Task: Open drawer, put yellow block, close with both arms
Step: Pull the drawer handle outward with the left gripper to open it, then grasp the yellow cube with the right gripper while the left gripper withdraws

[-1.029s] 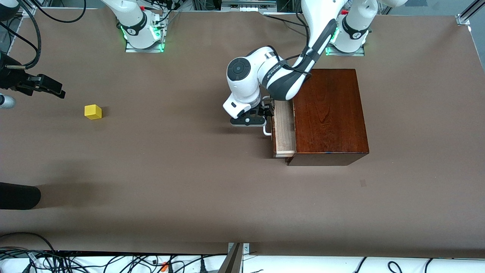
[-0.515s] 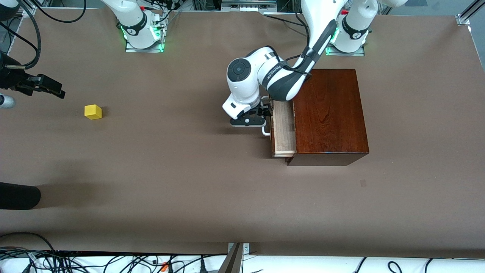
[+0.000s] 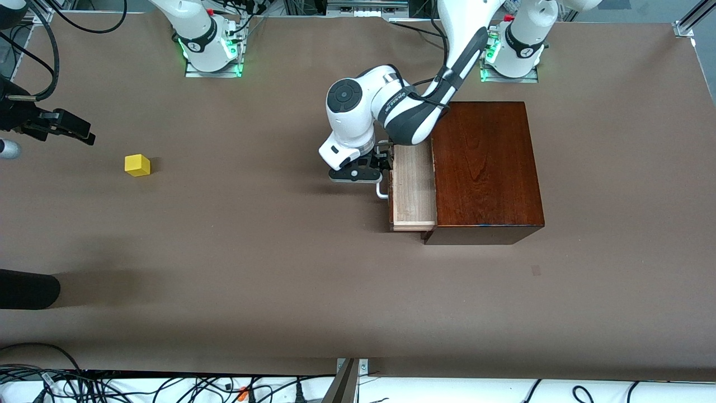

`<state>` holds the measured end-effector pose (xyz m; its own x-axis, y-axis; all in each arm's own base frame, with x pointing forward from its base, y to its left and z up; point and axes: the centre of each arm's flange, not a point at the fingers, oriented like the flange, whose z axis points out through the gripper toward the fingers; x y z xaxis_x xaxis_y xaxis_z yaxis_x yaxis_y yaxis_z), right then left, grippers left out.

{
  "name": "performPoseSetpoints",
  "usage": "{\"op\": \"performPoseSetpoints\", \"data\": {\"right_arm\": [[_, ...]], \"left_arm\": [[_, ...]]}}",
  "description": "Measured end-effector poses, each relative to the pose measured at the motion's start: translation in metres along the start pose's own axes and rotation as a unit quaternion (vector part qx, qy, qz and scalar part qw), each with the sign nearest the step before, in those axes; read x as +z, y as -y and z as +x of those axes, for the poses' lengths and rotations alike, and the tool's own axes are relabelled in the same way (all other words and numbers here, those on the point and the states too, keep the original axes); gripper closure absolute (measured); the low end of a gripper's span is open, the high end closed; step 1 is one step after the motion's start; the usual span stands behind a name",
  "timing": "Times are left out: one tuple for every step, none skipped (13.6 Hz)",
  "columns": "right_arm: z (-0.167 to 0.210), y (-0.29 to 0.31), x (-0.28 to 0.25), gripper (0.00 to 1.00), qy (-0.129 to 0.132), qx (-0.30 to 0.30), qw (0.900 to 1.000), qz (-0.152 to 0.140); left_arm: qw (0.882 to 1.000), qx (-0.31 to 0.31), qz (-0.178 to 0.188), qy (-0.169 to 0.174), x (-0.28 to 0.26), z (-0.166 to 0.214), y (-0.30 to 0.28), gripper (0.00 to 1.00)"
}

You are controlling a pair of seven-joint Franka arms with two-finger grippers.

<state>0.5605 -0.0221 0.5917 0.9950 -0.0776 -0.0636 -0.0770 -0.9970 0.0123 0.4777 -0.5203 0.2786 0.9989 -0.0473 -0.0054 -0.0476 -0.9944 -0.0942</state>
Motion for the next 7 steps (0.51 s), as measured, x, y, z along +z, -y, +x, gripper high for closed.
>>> {"op": "performPoseSetpoints", "data": {"right_arm": [[0.0, -0.001, 0.0, 0.0, 0.0, 0.001, 1.0, 0.0], [0.0, -0.004, 0.0, 0.0, 0.0, 0.003, 1.0, 0.0], [0.0, -0.012, 0.001, 0.0, 0.001, 0.005, 1.0, -0.001], [0.0, -0.023, 0.002, 0.0, 0.002, 0.005, 1.0, -0.001], [0.0, -0.036, 0.004, 0.0, 0.004, 0.001, 1.0, -0.001], [-0.001, -0.053, 0.005, 0.0, 0.005, -0.008, 1.0, 0.0], [-0.002, -0.073, 0.006, 0.0, 0.006, -0.017, 1.0, 0.001]], "left_arm": [[1.0, 0.0, 0.002, 0.002, 0.0, 0.0, 0.0, 0.0], [1.0, 0.0, 0.006, 0.006, -0.002, -0.001, 0.0, 0.0], [1.0, 0.001, 0.012, 0.011, -0.005, -0.002, 0.0, 0.0], [1.0, 0.0, 0.017, 0.014, -0.011, -0.002, 0.0, 0.0], [1.0, -0.002, 0.02, 0.015, -0.021, 0.0, 0.001, 0.0], [1.0, -0.004, 0.023, 0.016, -0.034, 0.003, 0.004, 0.0], [0.999, -0.007, 0.029, 0.019, -0.049, 0.005, 0.008, 0.0]]}}
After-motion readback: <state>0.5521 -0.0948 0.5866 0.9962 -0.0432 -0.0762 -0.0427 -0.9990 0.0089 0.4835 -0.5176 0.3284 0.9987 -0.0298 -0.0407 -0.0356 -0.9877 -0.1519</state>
